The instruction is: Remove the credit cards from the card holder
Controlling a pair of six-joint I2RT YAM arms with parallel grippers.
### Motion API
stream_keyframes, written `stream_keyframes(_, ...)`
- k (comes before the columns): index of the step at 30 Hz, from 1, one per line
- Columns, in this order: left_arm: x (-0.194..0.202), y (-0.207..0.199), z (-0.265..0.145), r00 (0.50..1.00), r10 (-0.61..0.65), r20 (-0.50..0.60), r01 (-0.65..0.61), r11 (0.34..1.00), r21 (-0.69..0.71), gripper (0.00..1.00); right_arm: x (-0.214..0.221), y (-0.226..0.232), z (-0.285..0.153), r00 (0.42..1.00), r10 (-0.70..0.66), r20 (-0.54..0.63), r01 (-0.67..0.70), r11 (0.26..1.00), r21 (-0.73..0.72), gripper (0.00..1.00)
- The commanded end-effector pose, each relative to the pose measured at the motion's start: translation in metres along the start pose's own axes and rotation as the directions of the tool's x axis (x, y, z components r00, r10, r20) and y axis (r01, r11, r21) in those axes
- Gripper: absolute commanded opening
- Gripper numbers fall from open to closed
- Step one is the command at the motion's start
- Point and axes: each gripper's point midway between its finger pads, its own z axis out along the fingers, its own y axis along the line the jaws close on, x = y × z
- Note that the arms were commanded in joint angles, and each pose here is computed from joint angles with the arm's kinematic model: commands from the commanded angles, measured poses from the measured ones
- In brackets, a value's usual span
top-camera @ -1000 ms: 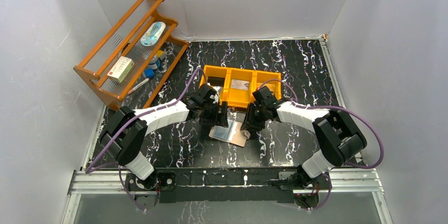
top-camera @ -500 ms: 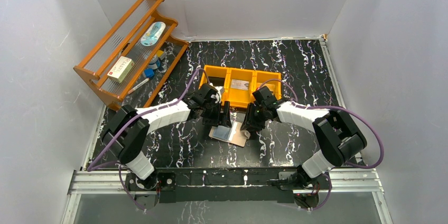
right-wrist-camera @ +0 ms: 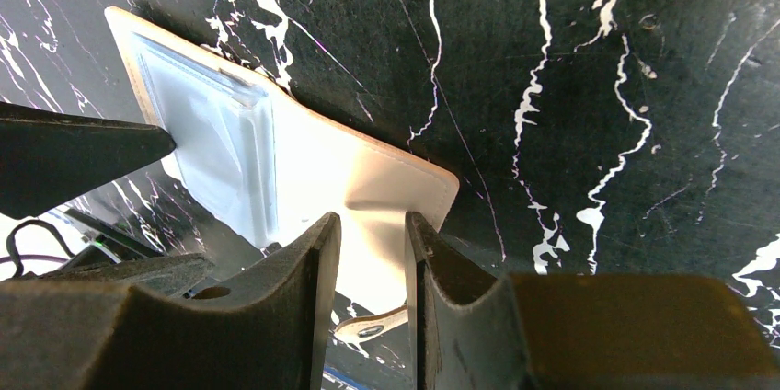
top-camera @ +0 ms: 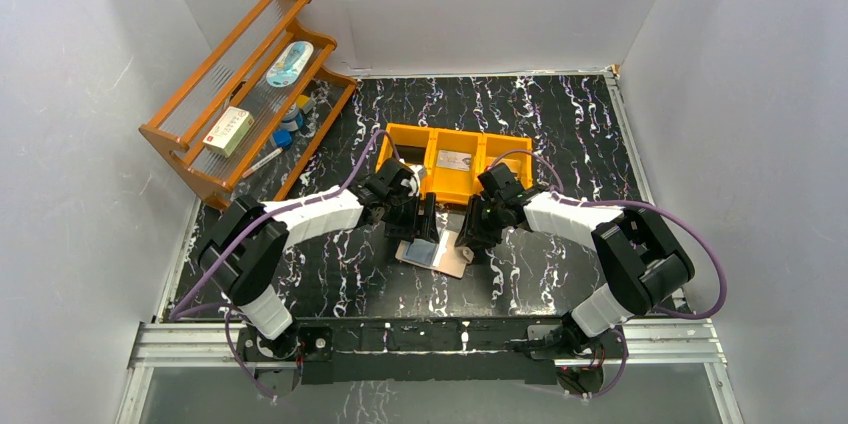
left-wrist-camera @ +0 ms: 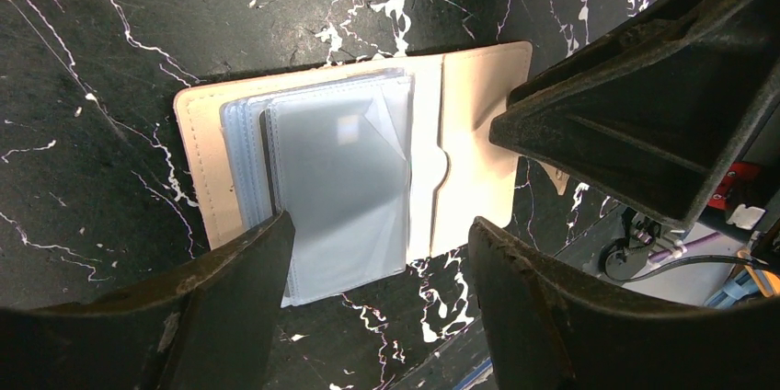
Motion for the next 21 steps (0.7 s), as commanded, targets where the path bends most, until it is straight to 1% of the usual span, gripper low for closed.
stream_keyframes(1, 0.014, 0.008, 0.007, 0.998, -0.007, -0.068, 0.006, 1.000, -0.028, 0.69, -0.010, 0.004, 0.002, 0.999, -0.018, 0.046, 0.018, 1.000, -0.009, 0.41)
stream_keyframes(7, 0.028, -0.006, 0.019, 0.989, -0.043, -0.139, 0.054, 0.995, 0.078, 0.68, -0.009, 0.006, 0.003, 0.999, -0.019, 0.037, 0.019, 1.000, -0.020, 0.41)
stream_keyframes(10, 0.025, -0.015, 0.019, 0.991, -0.048, -0.125, 0.064, 0.990, 0.126, 0.68, -0.008, 0.010, 0.003, 0.999, -0.018, 0.034, 0.020, 0.999, -0.041, 0.41)
stream_keyframes(12, 0.022, -0.018, 0.018, 0.992, -0.046, -0.114, 0.061, 0.989, 0.134, 0.68, -0.010, 0.015, 0.002, 0.999, -0.022, 0.035, 0.025, 0.998, -0.064, 0.42)
stream_keyframes(17, 0.024, -0.018, 0.020, 0.990, -0.050, -0.128, 0.068, 0.987, 0.144, 0.66, -0.020, 0.040, -0.009, 0.998, -0.039, 0.054, 0.046, 0.989, -0.140, 0.45)
stream_keyframes(21, 0.025, -0.015, 0.018, 0.991, -0.058, -0.117, 0.073, 0.989, 0.126, 0.65, -0.035, 0.051, -0.023, 0.994, -0.036, 0.107, 0.050, 0.990, -0.129, 0.49)
